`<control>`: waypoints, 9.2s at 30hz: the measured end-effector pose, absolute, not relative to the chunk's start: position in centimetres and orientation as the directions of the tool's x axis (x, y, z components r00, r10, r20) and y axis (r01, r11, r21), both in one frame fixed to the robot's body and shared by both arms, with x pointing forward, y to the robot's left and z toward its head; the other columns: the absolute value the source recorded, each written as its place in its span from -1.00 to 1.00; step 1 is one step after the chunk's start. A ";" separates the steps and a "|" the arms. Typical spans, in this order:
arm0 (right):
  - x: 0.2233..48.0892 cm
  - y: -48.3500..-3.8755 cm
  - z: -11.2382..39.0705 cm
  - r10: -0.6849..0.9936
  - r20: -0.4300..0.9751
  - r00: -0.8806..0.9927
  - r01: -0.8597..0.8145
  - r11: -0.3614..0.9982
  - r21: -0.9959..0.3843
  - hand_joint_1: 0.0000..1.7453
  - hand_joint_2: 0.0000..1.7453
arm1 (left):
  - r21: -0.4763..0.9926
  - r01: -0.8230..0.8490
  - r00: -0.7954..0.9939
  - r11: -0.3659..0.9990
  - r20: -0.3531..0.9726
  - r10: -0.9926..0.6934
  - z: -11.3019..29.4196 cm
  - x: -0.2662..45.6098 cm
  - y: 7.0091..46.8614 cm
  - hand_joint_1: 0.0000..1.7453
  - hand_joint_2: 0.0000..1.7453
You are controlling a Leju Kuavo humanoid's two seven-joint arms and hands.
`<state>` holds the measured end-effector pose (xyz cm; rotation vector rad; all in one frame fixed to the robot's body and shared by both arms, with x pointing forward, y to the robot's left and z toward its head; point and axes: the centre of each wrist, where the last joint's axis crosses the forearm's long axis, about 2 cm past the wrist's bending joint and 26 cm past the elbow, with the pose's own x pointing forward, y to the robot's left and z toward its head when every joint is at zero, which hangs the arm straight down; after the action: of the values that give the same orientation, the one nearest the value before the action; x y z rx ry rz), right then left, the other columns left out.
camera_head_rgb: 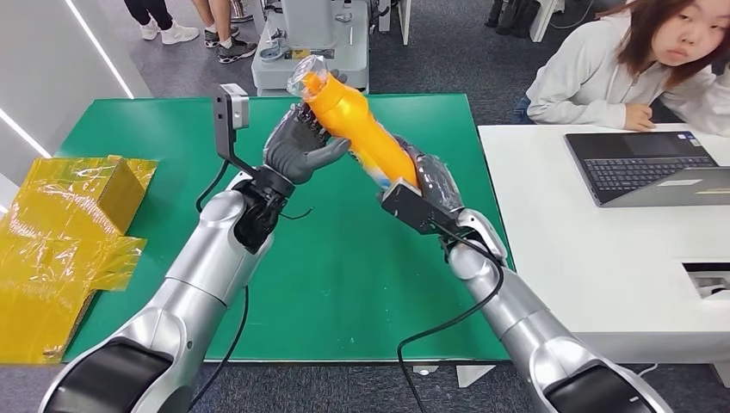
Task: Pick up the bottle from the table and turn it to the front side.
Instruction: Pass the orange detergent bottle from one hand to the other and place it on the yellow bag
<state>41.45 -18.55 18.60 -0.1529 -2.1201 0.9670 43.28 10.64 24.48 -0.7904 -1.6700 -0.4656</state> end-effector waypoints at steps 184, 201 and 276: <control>25.6 -26.0 11.8 0.059 0.766 -0.640 -0.093 0.984 -0.153 -1.00 1.00 | 0.830 -0.075 -0.165 -0.553 -0.557 -0.814 21.8 40.0 51.6 1.00 1.00; 24.4 -26.1 12.0 0.083 0.775 -0.627 -0.077 0.983 -0.168 -1.00 1.00 | 0.885 0.073 -0.255 -0.460 -0.429 -0.867 15.3 38.8 48.9 1.00 1.00; 22.2 -26.1 13.0 0.180 0.768 -0.614 -0.068 0.958 -0.279 -1.00 1.00 | 0.865 -0.250 -0.056 0.435 0.435 -0.899 5.1 33.6 39.5 -1.00 1.00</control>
<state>22.17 -26.06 13.04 -0.0782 -2.2056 0.3519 33.56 39.47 5.12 1.0389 -1.5732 -0.7281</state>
